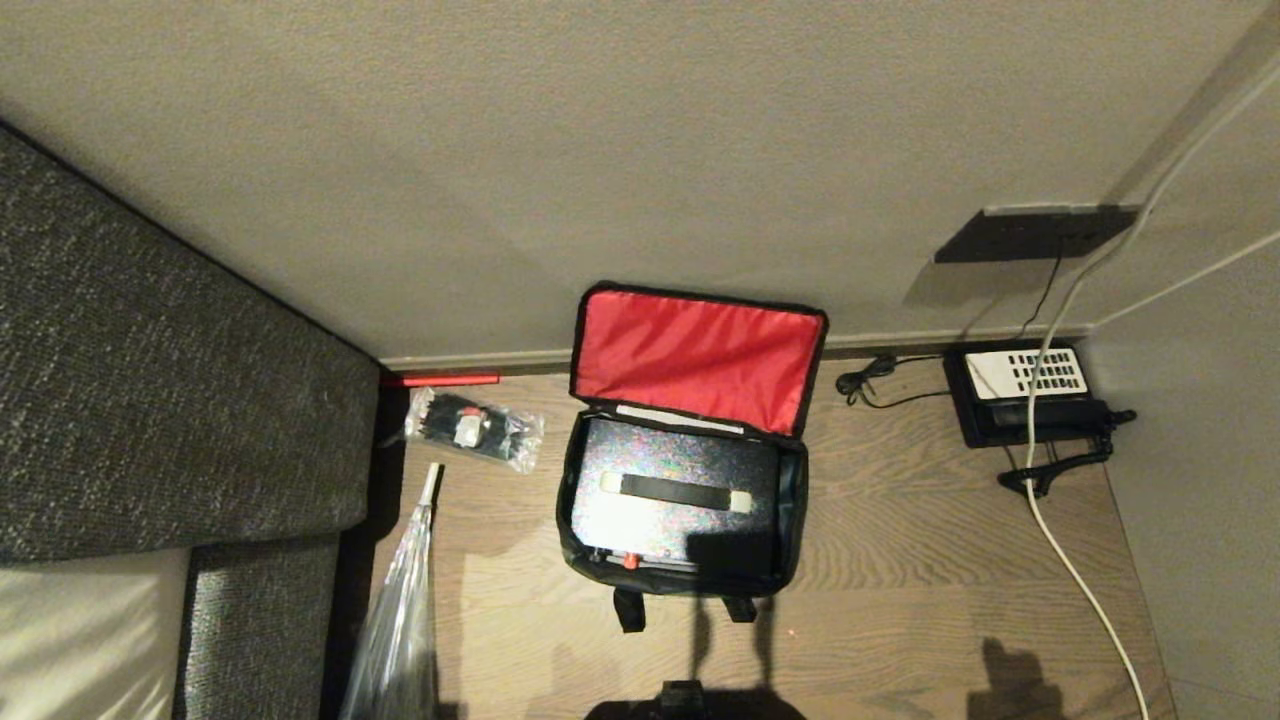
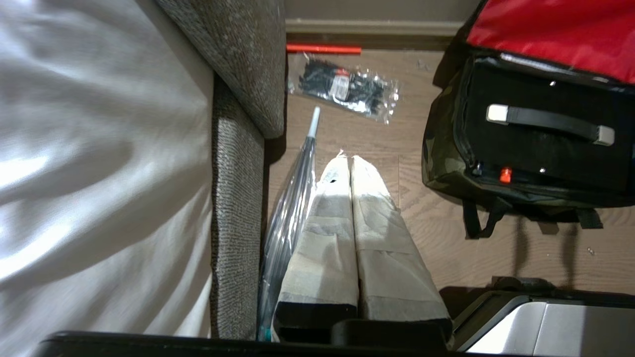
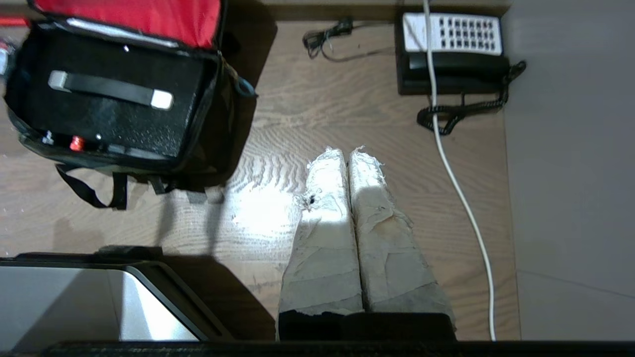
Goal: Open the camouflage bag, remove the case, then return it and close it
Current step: Close the top of the storage box
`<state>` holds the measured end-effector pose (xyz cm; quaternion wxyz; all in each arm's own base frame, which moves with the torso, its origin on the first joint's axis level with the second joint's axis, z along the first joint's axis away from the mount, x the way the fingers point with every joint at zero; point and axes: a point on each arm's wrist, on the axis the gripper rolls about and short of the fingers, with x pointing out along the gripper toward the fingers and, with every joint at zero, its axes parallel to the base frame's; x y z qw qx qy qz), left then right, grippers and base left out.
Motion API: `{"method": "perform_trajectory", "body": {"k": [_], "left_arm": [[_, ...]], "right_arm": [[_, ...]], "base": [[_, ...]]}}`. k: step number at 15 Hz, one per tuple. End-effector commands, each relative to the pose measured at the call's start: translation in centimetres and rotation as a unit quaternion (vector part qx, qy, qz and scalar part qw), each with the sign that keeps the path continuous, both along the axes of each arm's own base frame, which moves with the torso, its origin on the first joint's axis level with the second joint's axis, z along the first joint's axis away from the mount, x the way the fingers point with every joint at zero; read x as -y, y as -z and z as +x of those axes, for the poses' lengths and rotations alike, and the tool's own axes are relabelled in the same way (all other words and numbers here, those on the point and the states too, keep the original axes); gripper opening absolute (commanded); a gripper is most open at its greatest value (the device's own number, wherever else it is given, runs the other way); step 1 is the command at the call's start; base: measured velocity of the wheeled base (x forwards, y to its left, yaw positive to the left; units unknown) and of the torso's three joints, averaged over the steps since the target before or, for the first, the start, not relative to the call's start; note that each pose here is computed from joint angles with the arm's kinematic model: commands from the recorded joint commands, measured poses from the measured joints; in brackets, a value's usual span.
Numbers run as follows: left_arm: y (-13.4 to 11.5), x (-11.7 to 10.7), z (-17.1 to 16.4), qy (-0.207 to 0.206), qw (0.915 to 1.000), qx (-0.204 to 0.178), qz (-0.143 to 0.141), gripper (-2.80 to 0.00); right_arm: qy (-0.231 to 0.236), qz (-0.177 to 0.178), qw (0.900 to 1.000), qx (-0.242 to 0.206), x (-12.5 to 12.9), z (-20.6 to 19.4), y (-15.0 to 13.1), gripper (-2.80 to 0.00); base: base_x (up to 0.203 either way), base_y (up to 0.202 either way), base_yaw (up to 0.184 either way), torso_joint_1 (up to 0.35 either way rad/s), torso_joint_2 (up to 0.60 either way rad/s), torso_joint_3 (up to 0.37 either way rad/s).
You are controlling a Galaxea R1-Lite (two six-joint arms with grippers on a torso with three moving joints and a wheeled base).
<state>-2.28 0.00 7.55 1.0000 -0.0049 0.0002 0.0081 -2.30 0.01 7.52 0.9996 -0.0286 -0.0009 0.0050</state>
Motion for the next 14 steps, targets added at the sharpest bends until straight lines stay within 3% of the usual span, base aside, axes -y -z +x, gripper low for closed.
{"method": "perform_trajectory", "body": {"k": [1, 14], "left_arm": [[0.04, 0.0, 0.01, 0.0, 1.0, -0.001, -0.001, -2.8], [0.04, 0.0, 0.01, 0.0, 1.0, -0.001, -0.001, -2.8]], "right_arm": [[0.0, 0.0, 1.0, -0.002, 0.0, 0.02, -0.01, -2.8], [0.0, 0.0, 1.0, -0.002, 0.0, 0.02, -0.01, -2.8]], "base": [[0.0, 0.0, 0.0, -0.001, 0.0, -0.19], [0.0, 0.0, 0.0, 0.002, 0.0, -0.198]]}}
